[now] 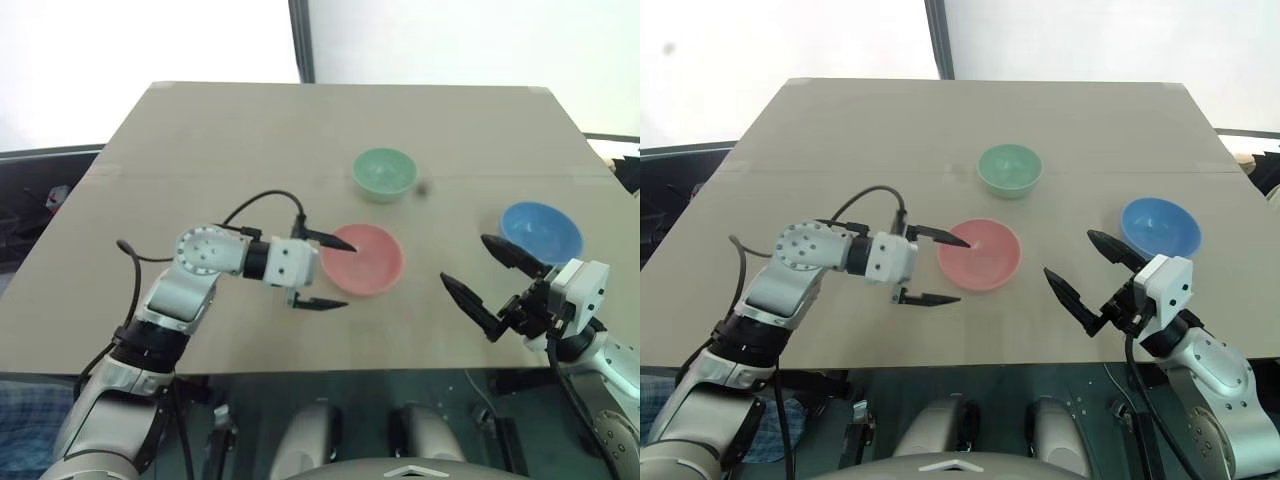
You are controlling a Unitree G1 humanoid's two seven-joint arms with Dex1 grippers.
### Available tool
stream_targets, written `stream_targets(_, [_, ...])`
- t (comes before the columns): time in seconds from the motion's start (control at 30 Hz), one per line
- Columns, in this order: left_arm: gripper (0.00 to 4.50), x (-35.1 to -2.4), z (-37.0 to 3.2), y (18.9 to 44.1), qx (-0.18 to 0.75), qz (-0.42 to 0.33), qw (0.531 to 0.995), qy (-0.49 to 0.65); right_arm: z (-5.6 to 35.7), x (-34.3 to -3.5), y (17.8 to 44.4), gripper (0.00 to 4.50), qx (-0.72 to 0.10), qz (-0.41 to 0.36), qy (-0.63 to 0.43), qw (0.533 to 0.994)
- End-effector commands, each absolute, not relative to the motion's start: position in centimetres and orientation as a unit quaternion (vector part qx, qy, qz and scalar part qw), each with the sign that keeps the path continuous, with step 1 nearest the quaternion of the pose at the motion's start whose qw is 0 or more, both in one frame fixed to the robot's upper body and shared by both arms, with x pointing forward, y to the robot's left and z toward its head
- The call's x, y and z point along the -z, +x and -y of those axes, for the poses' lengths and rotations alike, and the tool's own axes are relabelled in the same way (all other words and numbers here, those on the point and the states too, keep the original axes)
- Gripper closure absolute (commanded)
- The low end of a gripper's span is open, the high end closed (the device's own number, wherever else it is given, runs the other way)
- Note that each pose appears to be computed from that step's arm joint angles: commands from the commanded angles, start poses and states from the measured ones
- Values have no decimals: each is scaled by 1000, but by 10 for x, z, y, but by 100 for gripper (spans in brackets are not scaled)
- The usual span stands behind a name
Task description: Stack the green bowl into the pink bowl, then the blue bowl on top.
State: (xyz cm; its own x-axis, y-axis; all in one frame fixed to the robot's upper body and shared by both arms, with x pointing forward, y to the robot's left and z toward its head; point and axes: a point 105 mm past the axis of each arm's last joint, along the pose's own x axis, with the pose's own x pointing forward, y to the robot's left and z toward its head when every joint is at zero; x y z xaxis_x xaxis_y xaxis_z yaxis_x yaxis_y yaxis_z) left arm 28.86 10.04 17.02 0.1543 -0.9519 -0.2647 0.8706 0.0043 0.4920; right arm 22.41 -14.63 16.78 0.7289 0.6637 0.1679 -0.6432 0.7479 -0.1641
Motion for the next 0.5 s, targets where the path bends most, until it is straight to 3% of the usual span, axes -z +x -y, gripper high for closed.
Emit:
stream_targets(0.03, [3,-213,-113,300,586,97,791,142,145,-177,222,0,-359,123,-59,923])
stream_targets(0.17, [3,-233,-138,314,505,103,857,26,152,-170,242,0,-348,95,-91,928])
stream_targets(0.5, [3,-230,-180,297,442,92,892,-12,153,-177,358,0,-348,19,-270,897])
